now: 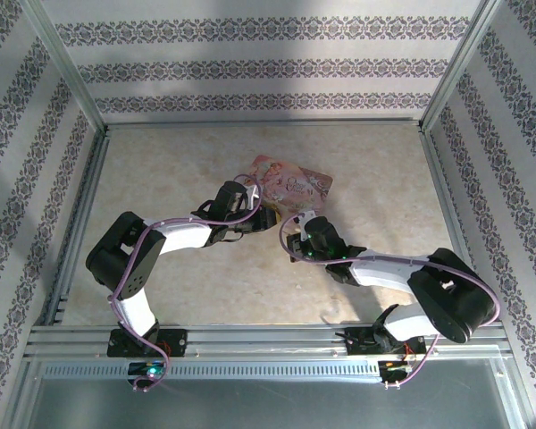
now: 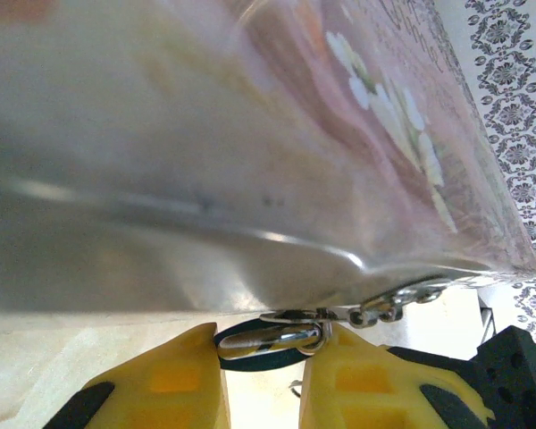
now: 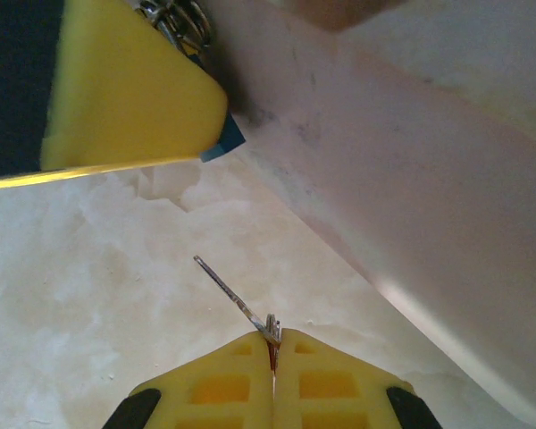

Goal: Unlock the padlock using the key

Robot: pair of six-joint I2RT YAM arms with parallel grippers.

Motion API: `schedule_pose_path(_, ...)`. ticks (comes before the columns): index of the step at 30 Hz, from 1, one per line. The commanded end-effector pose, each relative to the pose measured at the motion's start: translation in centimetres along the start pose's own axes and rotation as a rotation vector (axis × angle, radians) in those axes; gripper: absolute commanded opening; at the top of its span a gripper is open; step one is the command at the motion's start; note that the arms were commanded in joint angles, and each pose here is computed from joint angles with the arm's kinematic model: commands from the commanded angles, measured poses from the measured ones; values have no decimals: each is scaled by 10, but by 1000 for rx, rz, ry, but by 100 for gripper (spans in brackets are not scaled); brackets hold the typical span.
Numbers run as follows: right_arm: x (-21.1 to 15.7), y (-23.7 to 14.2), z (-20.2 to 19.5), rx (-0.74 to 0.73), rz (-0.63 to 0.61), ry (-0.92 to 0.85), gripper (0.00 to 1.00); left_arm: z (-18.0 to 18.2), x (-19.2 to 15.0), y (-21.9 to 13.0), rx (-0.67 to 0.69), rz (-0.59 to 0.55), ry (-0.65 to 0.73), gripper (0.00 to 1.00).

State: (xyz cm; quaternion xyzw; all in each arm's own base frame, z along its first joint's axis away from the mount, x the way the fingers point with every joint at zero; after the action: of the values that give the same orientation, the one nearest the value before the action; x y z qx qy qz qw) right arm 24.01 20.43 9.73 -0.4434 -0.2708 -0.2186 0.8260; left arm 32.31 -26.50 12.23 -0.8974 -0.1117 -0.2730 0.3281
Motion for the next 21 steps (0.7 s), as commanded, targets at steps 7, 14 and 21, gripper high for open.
schedule_pose_path(7, 8, 9, 5, 10, -63, 51, 0, -27, 20, -6, -62, -75, 46, 19)
schedule_pose_path(14, 9, 15, 4, -1, -78, 85, 0, -27, 20, -6, -62, -76, 46, 19)
schedule_pose_path(21, 11, 19, 7, 11, -87, 92, 0, -27, 19, -5, -61, -73, 46, 19)
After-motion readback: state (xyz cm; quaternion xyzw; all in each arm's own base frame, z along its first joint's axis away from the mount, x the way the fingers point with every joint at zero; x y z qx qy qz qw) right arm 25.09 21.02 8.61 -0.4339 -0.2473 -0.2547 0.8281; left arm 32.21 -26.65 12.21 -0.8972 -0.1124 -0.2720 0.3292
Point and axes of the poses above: each hand's point on the last joint's axis, 136 mm out from that joint toward the fingers, its own y axis out along the fingers, its own z axis along the line the jaws close on, x = y × z, the point moved 6 cm from there along -y, back along the fingers, and after that the axes turned 13 degrees about y, right-handed, at the moved point
